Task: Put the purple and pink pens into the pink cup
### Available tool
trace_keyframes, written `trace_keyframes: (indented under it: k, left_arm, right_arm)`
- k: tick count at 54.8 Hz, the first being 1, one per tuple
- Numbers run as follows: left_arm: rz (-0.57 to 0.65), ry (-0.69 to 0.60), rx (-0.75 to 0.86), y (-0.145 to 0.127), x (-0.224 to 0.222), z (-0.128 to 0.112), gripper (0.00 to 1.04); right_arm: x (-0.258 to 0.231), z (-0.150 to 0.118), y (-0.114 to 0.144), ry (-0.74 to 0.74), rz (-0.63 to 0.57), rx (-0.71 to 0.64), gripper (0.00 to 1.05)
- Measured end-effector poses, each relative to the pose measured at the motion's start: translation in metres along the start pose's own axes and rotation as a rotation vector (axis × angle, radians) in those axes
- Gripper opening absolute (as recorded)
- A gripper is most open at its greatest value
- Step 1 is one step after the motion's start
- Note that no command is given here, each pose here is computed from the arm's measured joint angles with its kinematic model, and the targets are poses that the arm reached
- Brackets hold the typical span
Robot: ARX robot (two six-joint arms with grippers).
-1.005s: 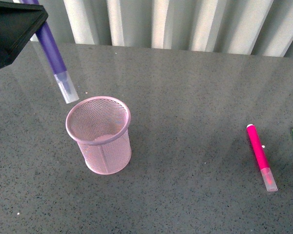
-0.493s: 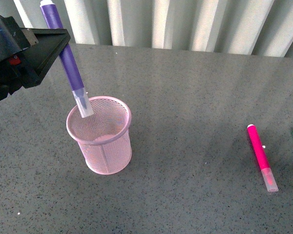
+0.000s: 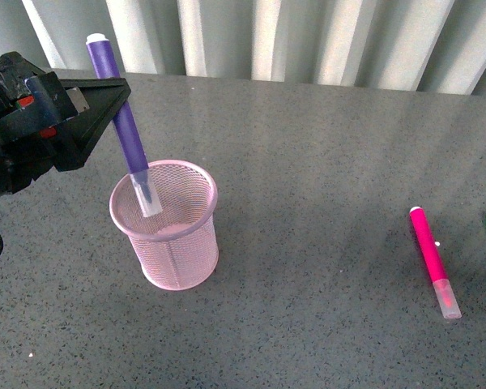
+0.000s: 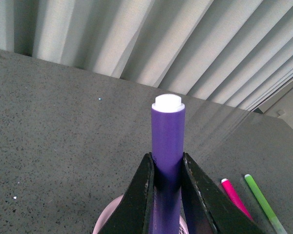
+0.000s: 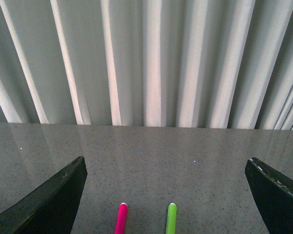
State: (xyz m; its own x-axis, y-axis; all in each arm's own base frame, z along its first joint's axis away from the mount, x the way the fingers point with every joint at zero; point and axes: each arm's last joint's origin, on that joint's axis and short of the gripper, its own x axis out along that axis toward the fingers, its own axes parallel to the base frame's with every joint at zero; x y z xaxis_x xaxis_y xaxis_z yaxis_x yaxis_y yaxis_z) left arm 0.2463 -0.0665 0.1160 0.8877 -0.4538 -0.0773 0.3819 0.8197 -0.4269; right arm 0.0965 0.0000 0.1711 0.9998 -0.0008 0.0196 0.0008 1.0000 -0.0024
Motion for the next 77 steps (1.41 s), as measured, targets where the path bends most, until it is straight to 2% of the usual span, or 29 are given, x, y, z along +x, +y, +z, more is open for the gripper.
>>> trace_keyframes:
  k: [17,31,34,38,45,52,57,65,75,77]
  left_arm:
    - [0.009,0.036,-0.009,0.001,0.002,-0.009,0.13]
    - [0.022,0.041,-0.021,-0.001,0.012,-0.014,0.58]
    - [0.018,-0.003,-0.029,-0.003,0.025,-0.005,0.67]
    - [-0.009,-0.082,-0.032,-0.005,0.038,0.021,0.79]
    - [-0.011,-0.177,-0.017,-0.002,0.028,0.058,1.00]
    - [0.015,-0.228,0.017,0.009,0.015,0.077,0.98]
    - [0.088,-0.256,0.068,0.023,0.007,0.083,0.98]
    - [0.313,-0.253,0.187,0.041,0.000,0.082,0.98]
    - [0.354,-0.234,0.253,0.045,-0.001,0.081,0.98]
    - [0.409,-0.219,0.294,0.046,-0.003,0.078,0.91]
  right_arm:
    - [0.000,0.000,0.000,0.000,0.000,0.000,0.98]
    - [0.000,0.000,0.000,0.000,0.000,0.000,0.98]
    - [0.000,0.000,0.000,0.000,0.000,0.000,0.98]
    - [0.000,0.000,0.000,0.000,0.003,0.000,0.98]
    - [0.000,0.000,0.000,0.000,0.000,0.000,0.98]
    - [0.000,0.000,0.000,0.000,0.000,0.000,0.98]
    - [0.000,0.000,0.000,0.000,0.001,0.000,0.98]
    - [0.000,0.000,0.000,0.000,0.000,0.000,0.98]
    - [0.000,0.000,0.000,0.000,0.000,0.000,0.98]
    - [0.000,0.000,0.000,0.000,0.000,0.000,0.98]
